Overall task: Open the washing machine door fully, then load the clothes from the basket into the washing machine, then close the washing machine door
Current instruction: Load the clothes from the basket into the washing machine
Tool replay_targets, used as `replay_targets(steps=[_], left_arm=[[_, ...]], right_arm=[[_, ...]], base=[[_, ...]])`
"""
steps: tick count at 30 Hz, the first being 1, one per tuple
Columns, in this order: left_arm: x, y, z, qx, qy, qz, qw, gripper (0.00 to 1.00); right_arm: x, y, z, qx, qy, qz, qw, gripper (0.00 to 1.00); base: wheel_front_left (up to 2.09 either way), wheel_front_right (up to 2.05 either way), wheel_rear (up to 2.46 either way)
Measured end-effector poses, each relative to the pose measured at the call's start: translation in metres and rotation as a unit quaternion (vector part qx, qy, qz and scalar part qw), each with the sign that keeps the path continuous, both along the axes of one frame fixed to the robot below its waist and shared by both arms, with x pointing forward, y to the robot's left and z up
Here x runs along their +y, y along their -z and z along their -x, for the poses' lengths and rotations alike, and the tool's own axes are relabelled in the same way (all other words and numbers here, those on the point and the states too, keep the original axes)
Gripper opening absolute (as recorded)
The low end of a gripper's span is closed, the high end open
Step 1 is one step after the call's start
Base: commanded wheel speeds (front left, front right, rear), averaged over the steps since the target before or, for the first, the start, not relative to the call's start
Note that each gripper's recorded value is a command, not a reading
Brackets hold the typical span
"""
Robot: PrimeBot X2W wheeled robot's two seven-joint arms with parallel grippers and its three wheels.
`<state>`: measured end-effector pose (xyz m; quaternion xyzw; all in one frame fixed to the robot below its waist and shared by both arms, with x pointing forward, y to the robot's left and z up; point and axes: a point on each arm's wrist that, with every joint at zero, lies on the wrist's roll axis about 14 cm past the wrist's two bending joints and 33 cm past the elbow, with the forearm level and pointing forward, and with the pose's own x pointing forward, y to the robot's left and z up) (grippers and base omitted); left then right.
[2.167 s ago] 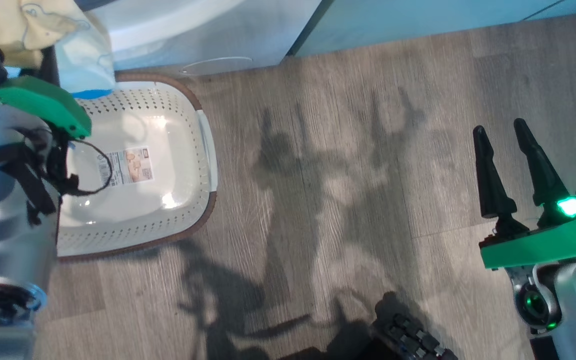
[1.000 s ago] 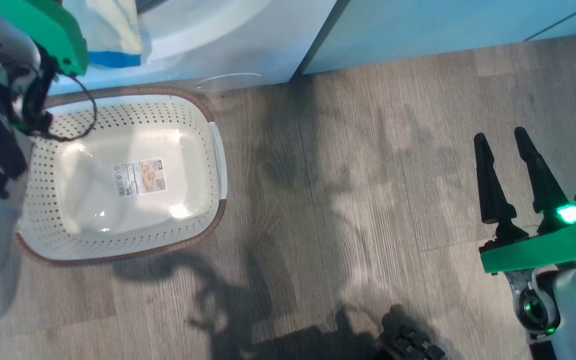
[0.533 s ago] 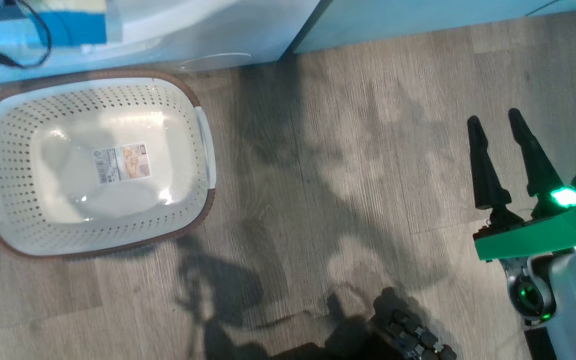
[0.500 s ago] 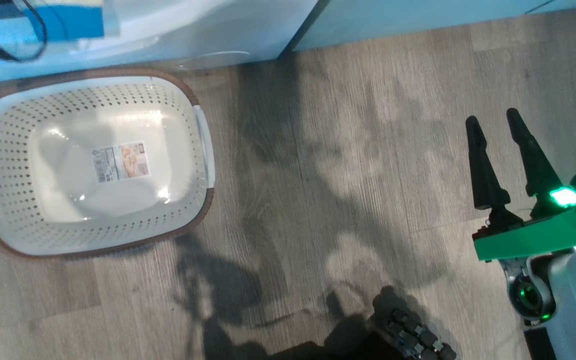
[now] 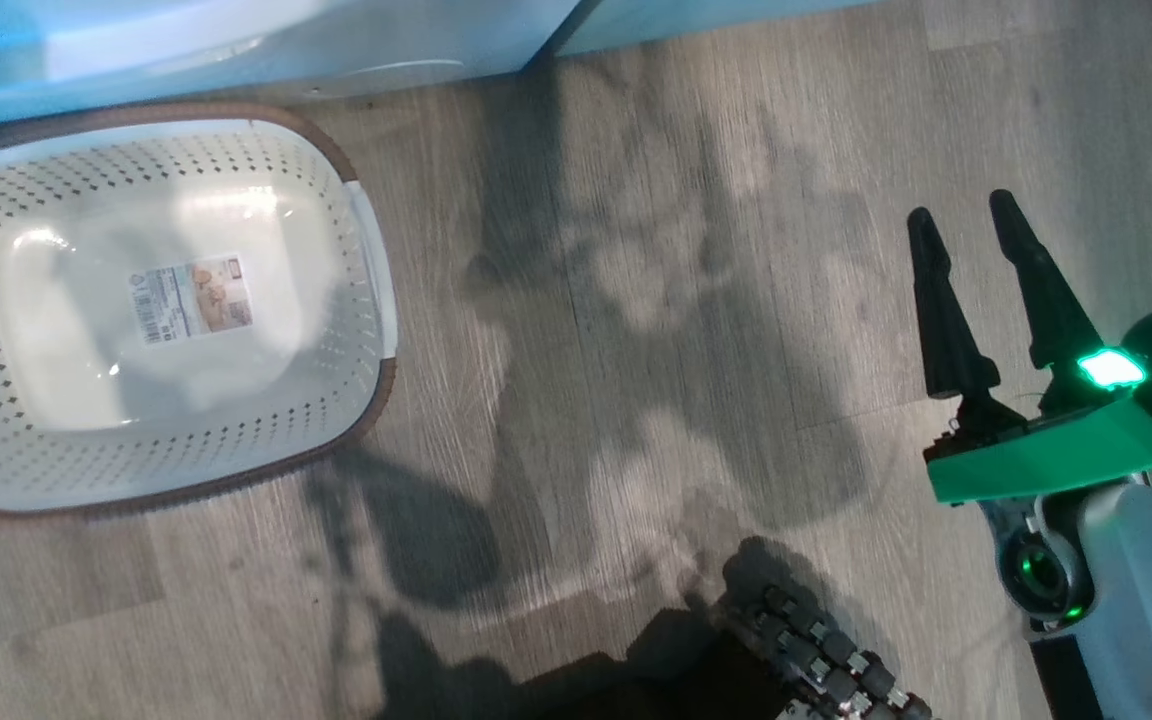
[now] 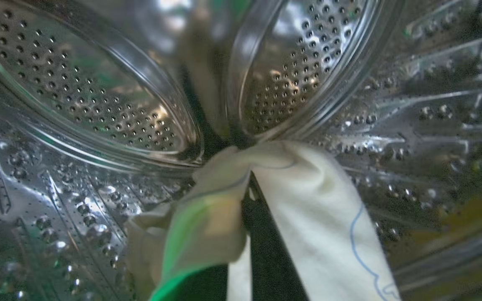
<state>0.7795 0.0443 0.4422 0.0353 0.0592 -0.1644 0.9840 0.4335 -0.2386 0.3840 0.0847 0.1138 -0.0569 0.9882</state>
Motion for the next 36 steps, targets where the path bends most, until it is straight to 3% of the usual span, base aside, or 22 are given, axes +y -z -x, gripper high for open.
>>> replay_targets(steps=[8, 19, 32, 34, 35, 36], left_arm=[[0.01, -0.022, -0.022, -0.072, -0.031, 0.03, 0.996, 0.0], [0.002, -0.049, -0.033, -0.141, -0.017, 0.068, 0.987, 0.0], [0.002, 0.016, -0.034, -0.056, -0.021, 0.064, 0.996, 0.01], [0.005, 0.02, -0.035, -0.043, -0.025, 0.06, 0.997, 0.55], [0.007, 0.021, -0.035, -0.035, -0.027, 0.057, 0.997, 0.88], [0.007, 0.022, -0.035, -0.027, -0.027, 0.055, 0.998, 1.0]], right_arm=[[-0.003, 0.004, -0.006, 0.002, 0.001, 0.003, 1.0, 1.0], [-0.002, 0.014, -0.007, 0.014, -0.002, 0.004, 1.0, 1.0], [0.001, 0.021, -0.016, 0.018, -0.01, 0.005, 1.0, 1.0], [0.002, 0.02, -0.017, 0.016, -0.012, 0.005, 1.0, 1.0], [0.002, 0.02, -0.017, 0.016, -0.012, 0.005, 1.0, 1.0], [0.003, 0.02, -0.017, 0.015, -0.013, 0.004, 1.0, 1.0]], base=[[0.0, 0.0, 0.0], [0.0, 0.0, 0.0], [0.0, 0.0, 0.0], [0.0, 0.0, 0.0], [0.0, 0.0, 0.0], [0.0, 0.0, 0.0]])
